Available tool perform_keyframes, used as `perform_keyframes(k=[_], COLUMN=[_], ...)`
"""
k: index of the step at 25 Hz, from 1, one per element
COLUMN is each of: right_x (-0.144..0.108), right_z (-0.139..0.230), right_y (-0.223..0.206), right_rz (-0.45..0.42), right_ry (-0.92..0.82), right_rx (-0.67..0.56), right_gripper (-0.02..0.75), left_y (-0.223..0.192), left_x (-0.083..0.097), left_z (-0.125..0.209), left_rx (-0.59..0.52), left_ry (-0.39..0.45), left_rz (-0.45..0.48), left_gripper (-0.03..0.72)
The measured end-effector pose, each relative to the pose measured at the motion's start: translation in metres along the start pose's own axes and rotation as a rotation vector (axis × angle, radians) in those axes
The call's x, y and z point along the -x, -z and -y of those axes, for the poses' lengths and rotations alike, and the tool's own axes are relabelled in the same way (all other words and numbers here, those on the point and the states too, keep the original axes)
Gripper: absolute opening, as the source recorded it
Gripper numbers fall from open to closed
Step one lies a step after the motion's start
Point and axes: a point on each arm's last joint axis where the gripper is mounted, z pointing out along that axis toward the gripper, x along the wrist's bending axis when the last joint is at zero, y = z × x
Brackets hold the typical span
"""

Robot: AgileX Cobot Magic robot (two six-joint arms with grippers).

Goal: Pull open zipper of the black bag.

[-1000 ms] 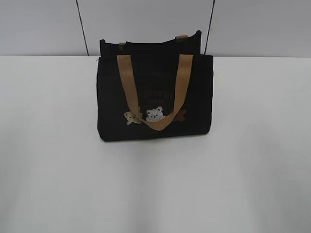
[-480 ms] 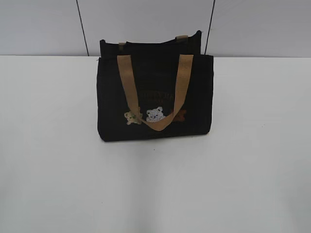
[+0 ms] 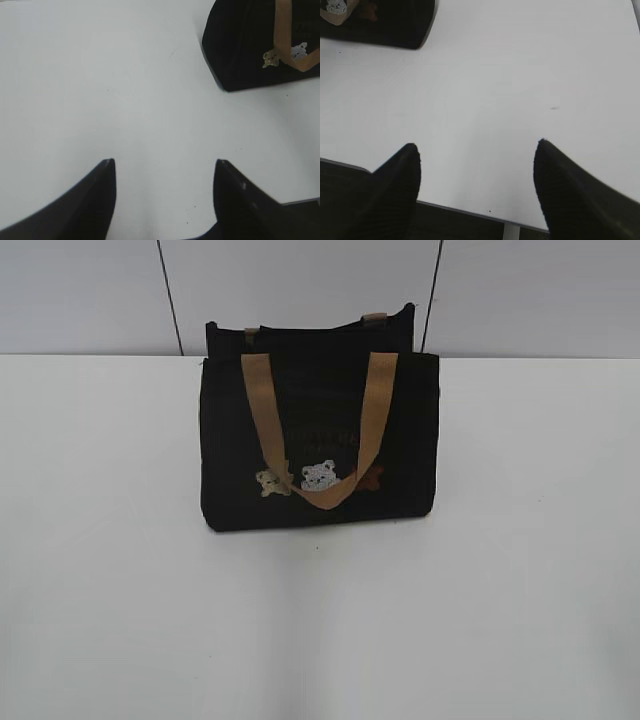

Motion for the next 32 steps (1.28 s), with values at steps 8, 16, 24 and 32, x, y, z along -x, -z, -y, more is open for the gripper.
perform_keyframes(k=[8,16,24,32], right_x=[0.0,0.0,0.0,0.0], right_z=[0.0,0.0,-0.001,-0.001], right_y=[0.0,0.0,-0.001,-0.001], right_rz=[0.0,0.047,0.156,0.168], right_ry=[-0.001,-0.026,-0.088,-0.095], right_rx=[0.0,-0.005,-0.015,-0.016], right_gripper=[0.535,0.535,0.535,0.535], left_y=[0.0,0.003,0.01,0.01], left_x=[0.0,0.001,0.002,0.002], left_z=[0.0,0.002,0.007,0.007], left_rx=[0.0,0.025,0.084,0.085], left_ry=[0.0,-0.002,0.02,0.022], left_rz=[0.0,-0.002,-0.063,-0.067], left_gripper=[0.463,0.462,0.458,0.458])
